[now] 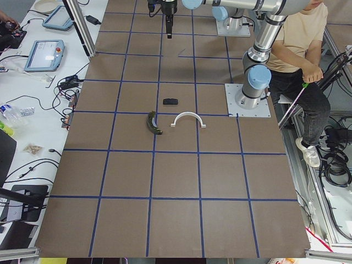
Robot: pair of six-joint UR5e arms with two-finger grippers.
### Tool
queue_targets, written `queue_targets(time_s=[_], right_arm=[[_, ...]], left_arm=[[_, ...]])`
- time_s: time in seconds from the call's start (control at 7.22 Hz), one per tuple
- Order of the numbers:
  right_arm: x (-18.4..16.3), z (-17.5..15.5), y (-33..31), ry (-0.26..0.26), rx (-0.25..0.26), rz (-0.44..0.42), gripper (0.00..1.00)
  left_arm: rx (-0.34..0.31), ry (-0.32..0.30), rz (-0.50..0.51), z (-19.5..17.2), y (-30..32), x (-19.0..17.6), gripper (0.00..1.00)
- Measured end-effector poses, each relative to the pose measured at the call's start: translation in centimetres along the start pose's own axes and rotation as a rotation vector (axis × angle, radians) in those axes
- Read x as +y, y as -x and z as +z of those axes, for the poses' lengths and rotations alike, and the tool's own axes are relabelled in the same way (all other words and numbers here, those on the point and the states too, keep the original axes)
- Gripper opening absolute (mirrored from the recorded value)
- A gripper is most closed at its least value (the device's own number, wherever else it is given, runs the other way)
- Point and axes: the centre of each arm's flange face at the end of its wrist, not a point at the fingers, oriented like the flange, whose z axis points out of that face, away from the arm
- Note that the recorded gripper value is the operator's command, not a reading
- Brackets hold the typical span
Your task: Place bearing gear from tray to pile
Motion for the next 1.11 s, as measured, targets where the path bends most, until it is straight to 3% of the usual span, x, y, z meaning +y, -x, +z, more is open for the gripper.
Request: queue_targets(time_s=[0.28, 0.55, 0.69, 1.11], right_arm=[[-3.8, -6.3, 6.1, 0.002, -0.008, 0.06, 0.16], [-9.8, -13.8, 19.2, 0.006, -0.017, 0.138, 0.16], [-12.5, -16.0, 26.9, 0.004, -0.018, 0.172, 0.16], [-17.7, -16.4, 49.3, 0.002, -0.032, 0.274, 0.15]], left_arm=[[0.0, 0.0, 0.0, 0.0, 0.0, 0.0, 1.0], [-0.001, 0.0, 0.0, 0.0, 0.0, 0.0, 1.0], [-0.001, 0.001, 0.0, 0.0, 0.0, 0.0, 1.0], [-0.001, 0.001, 0.001, 0.1, 0.0, 0.0, 1.0]])
